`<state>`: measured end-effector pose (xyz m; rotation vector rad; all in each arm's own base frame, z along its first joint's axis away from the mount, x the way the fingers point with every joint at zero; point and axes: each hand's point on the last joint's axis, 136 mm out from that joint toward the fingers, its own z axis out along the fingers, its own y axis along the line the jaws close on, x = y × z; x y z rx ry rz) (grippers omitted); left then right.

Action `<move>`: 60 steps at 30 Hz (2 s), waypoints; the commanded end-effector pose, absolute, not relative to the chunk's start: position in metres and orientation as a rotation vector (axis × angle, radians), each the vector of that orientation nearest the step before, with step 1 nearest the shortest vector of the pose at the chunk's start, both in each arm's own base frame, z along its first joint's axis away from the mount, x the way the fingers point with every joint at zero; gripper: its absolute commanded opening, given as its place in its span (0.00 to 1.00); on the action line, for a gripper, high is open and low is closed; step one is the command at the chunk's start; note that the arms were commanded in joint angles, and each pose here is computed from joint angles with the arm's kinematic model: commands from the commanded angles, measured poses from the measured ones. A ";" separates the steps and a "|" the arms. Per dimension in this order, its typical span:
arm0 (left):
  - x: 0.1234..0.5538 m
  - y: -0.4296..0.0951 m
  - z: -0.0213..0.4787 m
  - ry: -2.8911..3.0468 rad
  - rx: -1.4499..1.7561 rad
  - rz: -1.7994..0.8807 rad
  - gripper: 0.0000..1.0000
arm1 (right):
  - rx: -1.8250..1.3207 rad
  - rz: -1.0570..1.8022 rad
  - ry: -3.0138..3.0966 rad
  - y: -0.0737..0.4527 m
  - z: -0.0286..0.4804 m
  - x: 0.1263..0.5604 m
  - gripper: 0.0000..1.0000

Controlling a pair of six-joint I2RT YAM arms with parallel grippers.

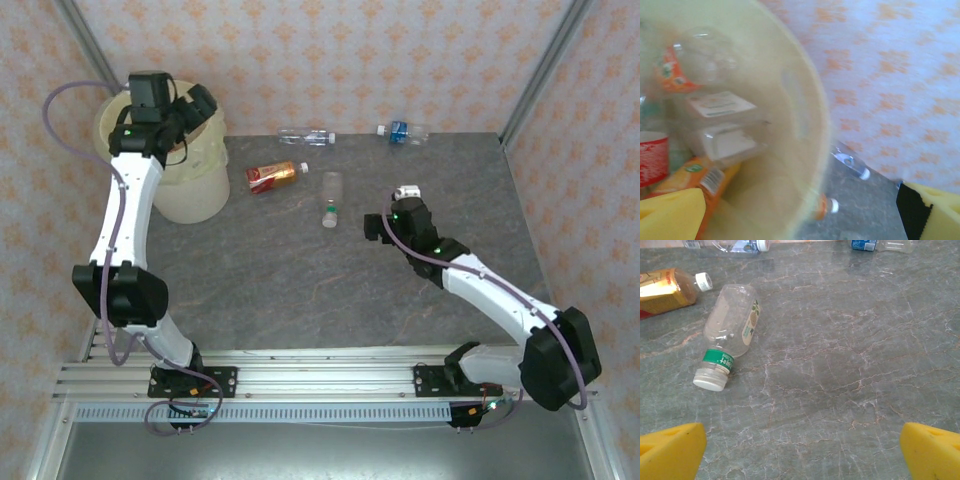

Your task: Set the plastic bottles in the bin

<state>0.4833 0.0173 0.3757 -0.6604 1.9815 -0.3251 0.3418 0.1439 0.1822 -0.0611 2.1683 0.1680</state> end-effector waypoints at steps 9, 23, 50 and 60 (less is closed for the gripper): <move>0.422 -0.147 0.367 2.063 -0.234 -0.136 1.00 | 0.303 0.172 2.006 0.097 0.206 0.333 0.99; 0.456 -0.258 0.196 2.416 -0.106 0.029 1.00 | 0.401 0.119 2.032 0.070 0.193 0.318 0.99; 0.552 -0.280 0.049 2.614 0.039 -0.050 0.81 | 0.390 0.063 2.025 0.057 0.197 0.309 0.99; 0.541 -0.277 0.060 2.605 0.080 -0.070 0.65 | 0.278 0.179 2.029 0.080 0.203 0.314 1.00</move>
